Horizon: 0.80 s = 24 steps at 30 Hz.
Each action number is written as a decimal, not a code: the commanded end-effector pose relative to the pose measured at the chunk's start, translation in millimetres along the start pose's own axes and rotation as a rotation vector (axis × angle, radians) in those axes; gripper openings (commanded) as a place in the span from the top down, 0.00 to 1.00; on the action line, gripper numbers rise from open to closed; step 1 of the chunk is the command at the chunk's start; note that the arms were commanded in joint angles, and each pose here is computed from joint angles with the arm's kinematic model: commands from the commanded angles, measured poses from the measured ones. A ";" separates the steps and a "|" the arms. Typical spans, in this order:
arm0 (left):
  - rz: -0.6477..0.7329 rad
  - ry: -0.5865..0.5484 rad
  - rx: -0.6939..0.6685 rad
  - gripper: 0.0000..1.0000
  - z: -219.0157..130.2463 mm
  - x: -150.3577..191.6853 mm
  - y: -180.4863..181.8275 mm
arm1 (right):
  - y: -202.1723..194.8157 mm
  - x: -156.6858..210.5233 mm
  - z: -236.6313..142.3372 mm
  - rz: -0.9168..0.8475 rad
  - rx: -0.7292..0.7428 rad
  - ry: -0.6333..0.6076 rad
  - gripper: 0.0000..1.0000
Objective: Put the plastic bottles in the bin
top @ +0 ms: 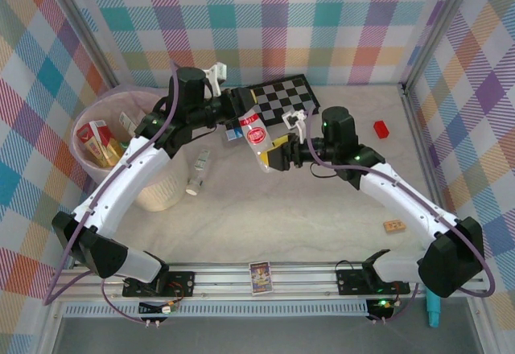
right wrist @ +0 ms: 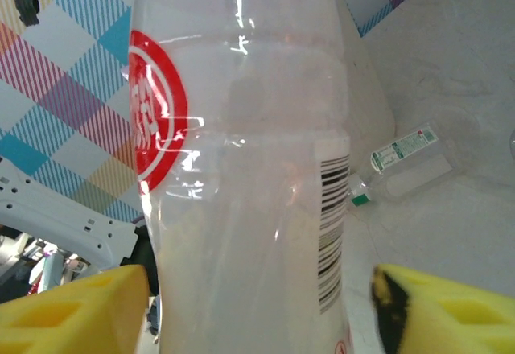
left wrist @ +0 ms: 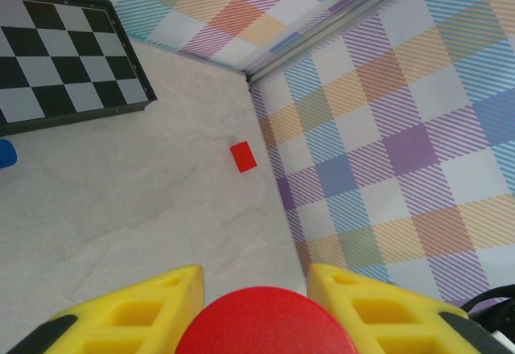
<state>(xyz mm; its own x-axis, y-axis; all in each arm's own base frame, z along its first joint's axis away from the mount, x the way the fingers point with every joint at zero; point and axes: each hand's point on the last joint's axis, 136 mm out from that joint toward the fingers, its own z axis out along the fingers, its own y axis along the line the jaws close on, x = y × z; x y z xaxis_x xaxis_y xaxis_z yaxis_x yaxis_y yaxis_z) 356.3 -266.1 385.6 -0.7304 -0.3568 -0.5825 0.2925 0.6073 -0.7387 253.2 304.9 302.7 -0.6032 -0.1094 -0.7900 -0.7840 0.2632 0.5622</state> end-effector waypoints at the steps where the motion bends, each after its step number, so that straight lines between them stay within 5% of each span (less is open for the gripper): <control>1: 0.040 -0.029 0.004 0.66 -7.6 -8.1 -11.7 | 1.4 -9.5 0.1 -0.009 0.003 -0.005 0.16; 12: 0.179 -0.110 -0.192 0.71 -58.0 -46.2 1.2 | -50.6 -47.2 -71.2 0.148 0.290 -0.223 0.04; 16: 0.227 -0.248 -0.353 0.76 -131.7 -94.0 12.4 | -67.0 -37.3 -82.3 0.129 0.411 -0.199 0.02; 24: 0.240 -0.535 -0.789 0.84 -288.0 -138.0 55.4 | -95.0 -16.2 -62.7 0.165 0.397 -0.128 0.01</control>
<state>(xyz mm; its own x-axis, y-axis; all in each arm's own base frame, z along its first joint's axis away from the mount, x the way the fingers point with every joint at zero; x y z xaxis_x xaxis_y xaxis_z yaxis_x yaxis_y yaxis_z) 322.0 -19.9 534.7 -0.2548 -0.3880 -0.8857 -0.0761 0.9212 -0.3817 324.3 217.7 295.3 -0.6571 0.1139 -0.7452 -0.5438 0.6130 0.5732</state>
